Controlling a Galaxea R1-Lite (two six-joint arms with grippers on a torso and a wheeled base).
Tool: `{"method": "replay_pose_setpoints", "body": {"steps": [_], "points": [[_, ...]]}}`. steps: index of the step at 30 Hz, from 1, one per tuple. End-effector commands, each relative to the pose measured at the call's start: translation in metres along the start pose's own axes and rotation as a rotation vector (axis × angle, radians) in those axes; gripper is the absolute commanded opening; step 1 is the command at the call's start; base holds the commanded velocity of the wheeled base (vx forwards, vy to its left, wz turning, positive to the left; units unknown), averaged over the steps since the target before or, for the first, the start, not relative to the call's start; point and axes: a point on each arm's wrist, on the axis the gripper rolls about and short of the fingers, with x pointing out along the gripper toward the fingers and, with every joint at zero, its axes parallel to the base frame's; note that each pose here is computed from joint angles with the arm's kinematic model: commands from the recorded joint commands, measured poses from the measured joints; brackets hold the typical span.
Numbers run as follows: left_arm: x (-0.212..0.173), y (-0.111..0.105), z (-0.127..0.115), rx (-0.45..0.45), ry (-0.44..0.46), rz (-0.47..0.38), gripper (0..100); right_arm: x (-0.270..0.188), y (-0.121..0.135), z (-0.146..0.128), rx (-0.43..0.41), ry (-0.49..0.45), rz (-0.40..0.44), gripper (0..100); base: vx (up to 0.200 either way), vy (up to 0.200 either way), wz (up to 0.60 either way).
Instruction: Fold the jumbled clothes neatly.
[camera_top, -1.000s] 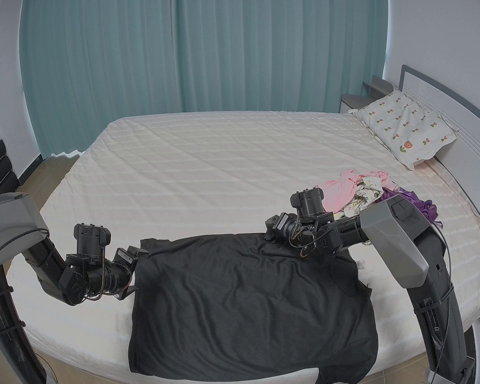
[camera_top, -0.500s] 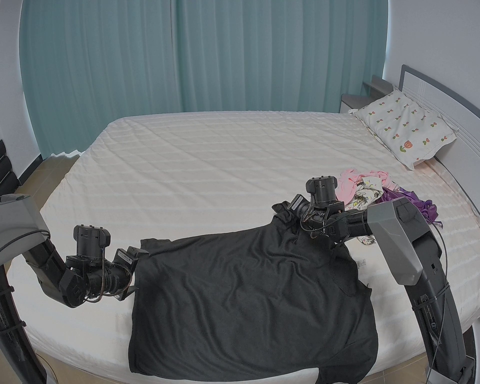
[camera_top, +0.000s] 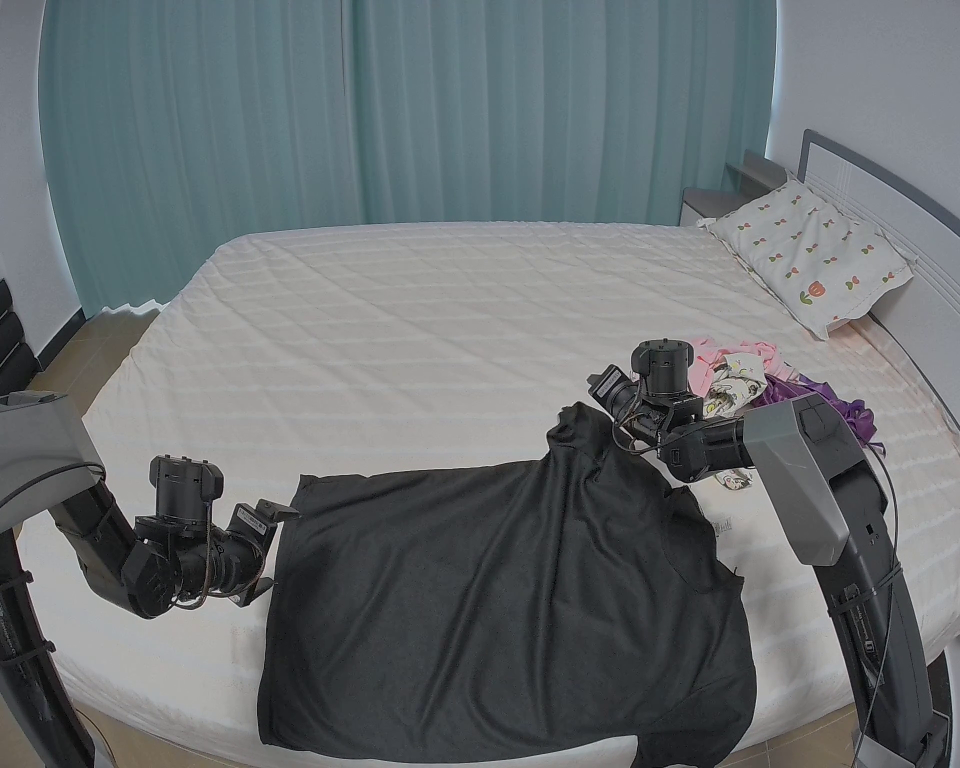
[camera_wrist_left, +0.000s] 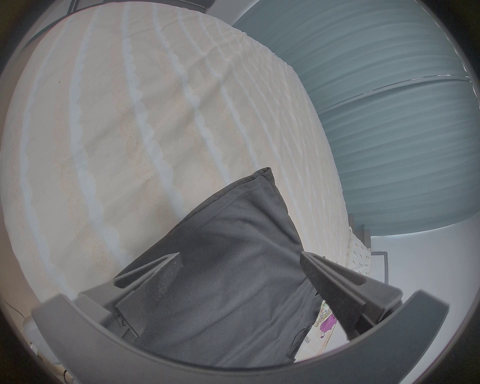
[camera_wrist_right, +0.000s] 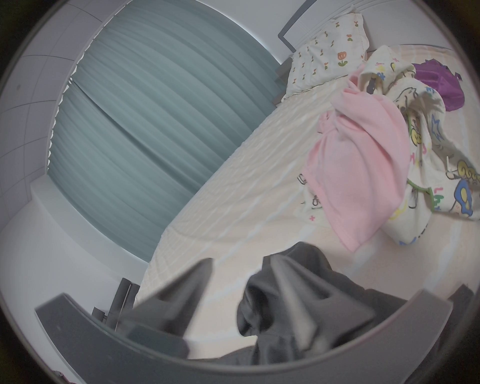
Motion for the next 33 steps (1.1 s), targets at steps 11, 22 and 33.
{"method": "replay_pose_setpoints", "body": {"steps": [11,22,33], "points": [[0.002,0.001,-0.001,0.002,0.004,0.006,100,0.0,-0.021,0.015,-0.103,0.003,-0.062,100,0.0,0.0,0.0],[0.004,0.003,-0.002,0.004,0.007,0.011,100,-0.006,-0.048,-0.003,-0.131,0.121,-0.114,0,0.0,0.0,0.0],[0.005,0.002,-0.001,0.004,0.005,0.013,100,-0.006,-0.06,0.012,-0.119,0.102,-0.151,0,0.0,0.0,0.0]]}}
